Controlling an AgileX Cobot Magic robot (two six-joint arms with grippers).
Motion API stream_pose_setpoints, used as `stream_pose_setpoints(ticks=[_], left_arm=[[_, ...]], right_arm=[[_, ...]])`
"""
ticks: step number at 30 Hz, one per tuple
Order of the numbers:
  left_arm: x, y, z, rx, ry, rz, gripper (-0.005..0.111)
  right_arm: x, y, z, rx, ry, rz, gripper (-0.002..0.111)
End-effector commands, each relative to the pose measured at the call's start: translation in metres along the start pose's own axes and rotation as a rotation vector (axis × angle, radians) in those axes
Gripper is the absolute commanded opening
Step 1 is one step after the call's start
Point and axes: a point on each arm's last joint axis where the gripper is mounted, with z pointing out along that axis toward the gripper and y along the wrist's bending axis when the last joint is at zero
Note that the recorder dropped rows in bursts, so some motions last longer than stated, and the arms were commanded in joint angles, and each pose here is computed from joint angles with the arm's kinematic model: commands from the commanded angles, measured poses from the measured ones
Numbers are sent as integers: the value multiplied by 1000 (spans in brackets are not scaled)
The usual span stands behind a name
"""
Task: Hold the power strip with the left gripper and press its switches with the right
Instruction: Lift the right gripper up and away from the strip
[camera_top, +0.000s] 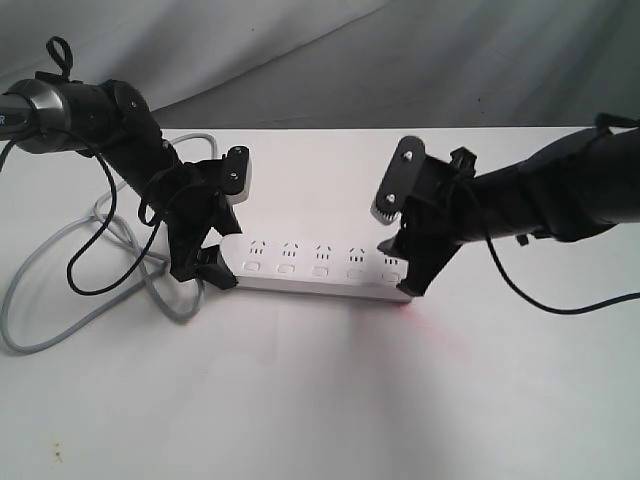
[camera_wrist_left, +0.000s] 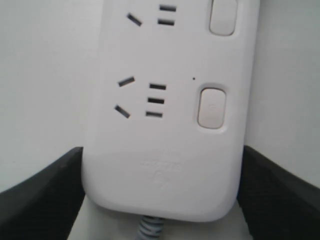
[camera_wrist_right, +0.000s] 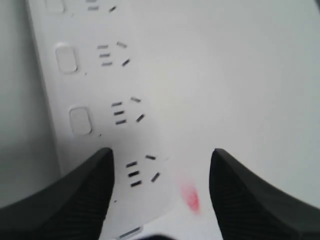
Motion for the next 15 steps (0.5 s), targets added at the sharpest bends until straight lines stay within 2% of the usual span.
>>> stream_pose_setpoints(ticks=[1,5,8,12,15], left_arm=[[2,2,1,-19,19,12,69],[2,2,1,-19,19,12,69],[2,2,1,-19,19,12,69],[2,2,1,-19,19,10,69],[2,2,1,-19,19,10,69]], right_arm=[[-22,-14,-39,86,-95,91,53],[-39,-20,-72,123,-183,179,52],[-46,-20,-99,169,-234,184,47],[-46,-14,-132,240,-270,183,30],[-40,-2,-156,271,-304,209,12]])
